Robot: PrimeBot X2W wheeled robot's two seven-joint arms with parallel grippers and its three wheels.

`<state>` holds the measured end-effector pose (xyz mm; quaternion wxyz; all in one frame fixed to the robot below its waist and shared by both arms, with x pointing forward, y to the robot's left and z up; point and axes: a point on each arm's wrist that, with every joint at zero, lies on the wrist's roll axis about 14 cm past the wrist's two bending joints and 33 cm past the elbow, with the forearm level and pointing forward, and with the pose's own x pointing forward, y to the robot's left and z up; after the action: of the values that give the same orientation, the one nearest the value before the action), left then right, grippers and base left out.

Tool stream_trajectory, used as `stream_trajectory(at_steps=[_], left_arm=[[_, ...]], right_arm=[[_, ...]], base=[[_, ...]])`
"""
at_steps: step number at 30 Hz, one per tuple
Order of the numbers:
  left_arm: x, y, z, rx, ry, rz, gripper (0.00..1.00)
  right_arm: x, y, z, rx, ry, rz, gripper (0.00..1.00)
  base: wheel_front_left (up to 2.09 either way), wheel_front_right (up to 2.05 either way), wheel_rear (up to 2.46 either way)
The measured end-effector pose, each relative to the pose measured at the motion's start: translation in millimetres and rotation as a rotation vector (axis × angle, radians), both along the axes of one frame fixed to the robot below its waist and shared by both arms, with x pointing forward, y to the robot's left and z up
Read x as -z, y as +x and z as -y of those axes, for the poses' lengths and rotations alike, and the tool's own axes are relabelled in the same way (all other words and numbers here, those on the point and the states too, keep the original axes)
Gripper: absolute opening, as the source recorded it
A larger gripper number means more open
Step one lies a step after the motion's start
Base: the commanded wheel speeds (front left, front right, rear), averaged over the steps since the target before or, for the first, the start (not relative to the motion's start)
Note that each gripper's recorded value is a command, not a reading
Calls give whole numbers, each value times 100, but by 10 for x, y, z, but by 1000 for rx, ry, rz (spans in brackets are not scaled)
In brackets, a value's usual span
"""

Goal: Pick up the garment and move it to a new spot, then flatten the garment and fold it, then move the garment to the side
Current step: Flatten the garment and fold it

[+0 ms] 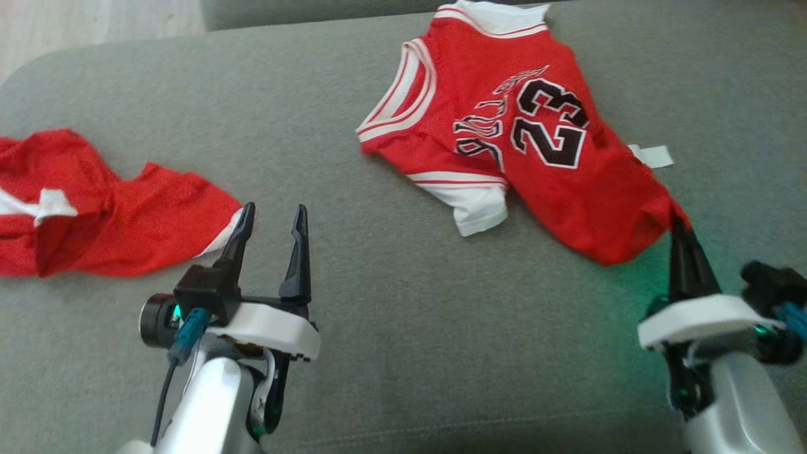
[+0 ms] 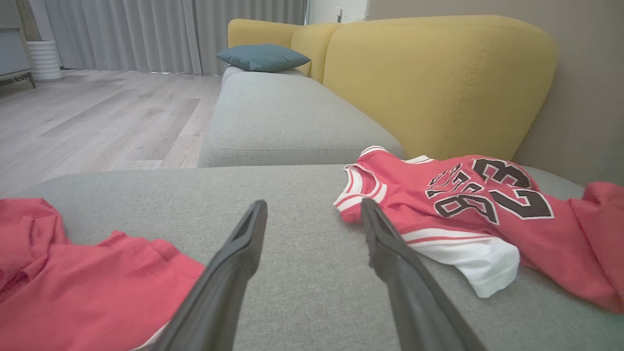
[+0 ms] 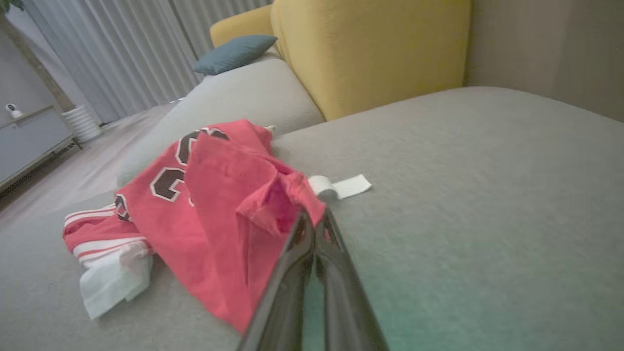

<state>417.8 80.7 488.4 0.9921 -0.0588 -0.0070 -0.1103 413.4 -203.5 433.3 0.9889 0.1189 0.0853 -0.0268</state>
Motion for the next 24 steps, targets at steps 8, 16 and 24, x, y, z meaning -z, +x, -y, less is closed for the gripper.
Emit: stream_trajectory(at_steps=[8,16,24], left_arm=[[-75,7,206,57,-8,21,100],[-100,6,334,93,-11,28,100],[-107,-1,377,111,-6,33,100]], right_arm=[[-7,-330,366,104,6,-40,0],[-93,-449,632,186,-6,-20,0],[-261,-464,741,202,-113,55,100]], base=[[0,0,0],[0,0,0],[0,0,0]])
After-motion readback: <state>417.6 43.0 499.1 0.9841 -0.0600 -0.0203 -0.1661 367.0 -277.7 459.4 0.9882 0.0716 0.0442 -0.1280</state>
